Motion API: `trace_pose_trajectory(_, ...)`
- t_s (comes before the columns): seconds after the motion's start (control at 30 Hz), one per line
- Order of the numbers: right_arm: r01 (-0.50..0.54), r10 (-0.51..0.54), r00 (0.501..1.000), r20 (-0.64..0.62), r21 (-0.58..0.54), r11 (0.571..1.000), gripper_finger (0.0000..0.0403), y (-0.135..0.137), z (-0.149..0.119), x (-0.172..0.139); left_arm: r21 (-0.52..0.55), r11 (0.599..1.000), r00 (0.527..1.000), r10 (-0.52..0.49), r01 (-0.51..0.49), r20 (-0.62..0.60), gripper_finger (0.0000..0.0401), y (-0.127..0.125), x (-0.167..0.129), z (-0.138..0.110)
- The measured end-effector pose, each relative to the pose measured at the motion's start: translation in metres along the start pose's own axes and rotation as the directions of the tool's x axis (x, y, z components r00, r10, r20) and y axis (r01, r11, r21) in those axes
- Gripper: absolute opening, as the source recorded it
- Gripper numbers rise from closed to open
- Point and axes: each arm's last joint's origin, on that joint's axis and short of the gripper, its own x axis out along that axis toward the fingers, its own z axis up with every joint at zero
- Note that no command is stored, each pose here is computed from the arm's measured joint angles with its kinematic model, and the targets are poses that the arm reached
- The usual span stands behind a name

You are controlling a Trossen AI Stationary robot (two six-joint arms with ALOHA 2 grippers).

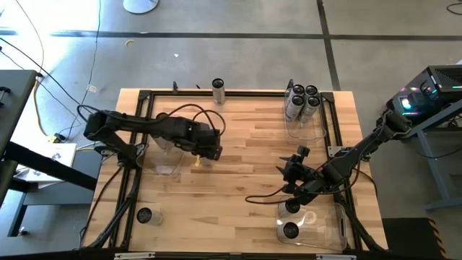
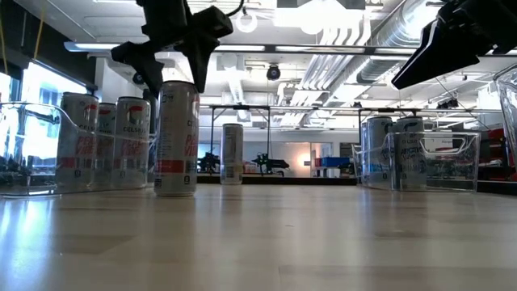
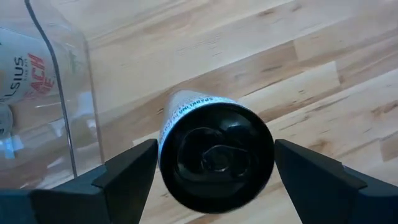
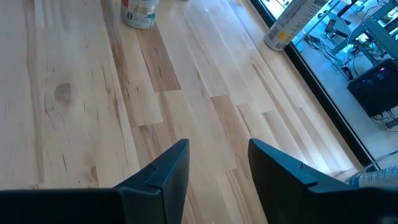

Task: Sort soda cans
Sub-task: Put the white-pink soda can into the middle transparent bin

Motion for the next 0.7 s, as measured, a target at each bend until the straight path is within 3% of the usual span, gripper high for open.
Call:
trace_pose_trajectory(0.37,0.000,0.000,1.000,0.000,0.003,1.000,0.0160,0.000,0.000,0.000,0.169,0.986,1.000,0.010,-0.012,0.010,0.0306,0.006,0.005,0.019)
trace_pose_trajectory(0.7,-0.005,0.005,1.000,-0.004,0.002,1.000,0.0160,0.000,0.000,0.000,0.307,0.952,1.000,0.007,-0.006,0.000,0.0215,0.008,0.005,0.023)
